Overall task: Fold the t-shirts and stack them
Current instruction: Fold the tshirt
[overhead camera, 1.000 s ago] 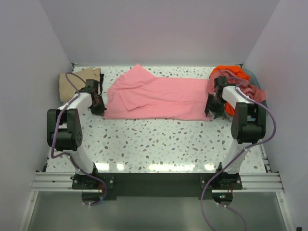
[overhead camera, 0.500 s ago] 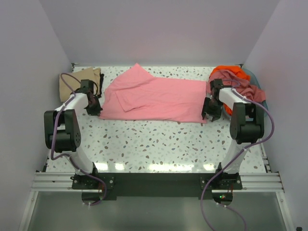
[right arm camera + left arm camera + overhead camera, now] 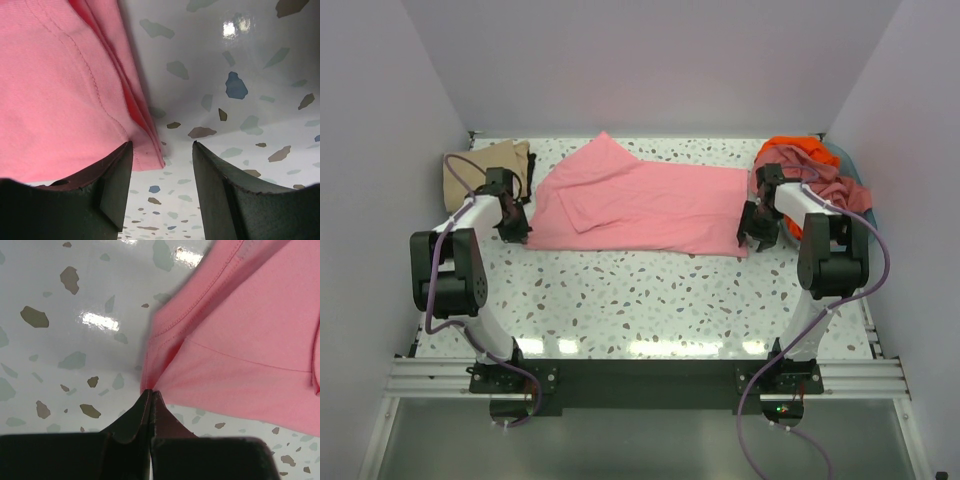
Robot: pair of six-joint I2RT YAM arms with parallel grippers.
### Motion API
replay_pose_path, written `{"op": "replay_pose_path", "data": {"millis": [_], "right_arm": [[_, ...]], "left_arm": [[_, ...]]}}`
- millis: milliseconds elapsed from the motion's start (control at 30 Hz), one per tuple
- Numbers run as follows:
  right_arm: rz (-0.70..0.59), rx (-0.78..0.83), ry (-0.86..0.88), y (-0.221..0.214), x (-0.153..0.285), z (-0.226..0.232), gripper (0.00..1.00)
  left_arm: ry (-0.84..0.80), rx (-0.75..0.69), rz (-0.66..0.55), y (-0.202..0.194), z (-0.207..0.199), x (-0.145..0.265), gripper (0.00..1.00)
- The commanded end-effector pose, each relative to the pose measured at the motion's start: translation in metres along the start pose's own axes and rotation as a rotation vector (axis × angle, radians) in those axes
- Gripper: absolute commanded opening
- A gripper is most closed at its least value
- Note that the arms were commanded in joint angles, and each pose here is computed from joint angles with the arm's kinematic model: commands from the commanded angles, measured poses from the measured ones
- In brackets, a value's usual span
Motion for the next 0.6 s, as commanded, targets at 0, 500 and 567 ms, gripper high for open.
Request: {"op": "replay_pose_path", "data": {"millis": [0,500,567], "right_arm": [[-0.016,-0.015,0.043,-0.0015,0.0055,0.0049,0.55],[-0.019,-0.026,0.046,0.0005,0.0030,0.0070,0.55],[-0.021,-0.024,0.050,0.0003,0.0032,0.0076,0.55]], "left_arm": [[-0.005,-0.009,-0.029,0.0004,0.0041,0.0096,0.00],[-0.013,-0.007,-0.030,0.0036,0.0031,0.0071,0.00],[-0.017,-0.004,-0.022,0.0034,0.0026,0.0055,0.00]]}}
Point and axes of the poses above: each gripper's point midway between its finger pads, its own x axis back along the fingers, its own z axis along the line the jaws close on, y = z × x, the point moved 9 cm from there along x, back along the fingers, and after that the axes turned 12 degrees about -x, right-handed, at the moved point
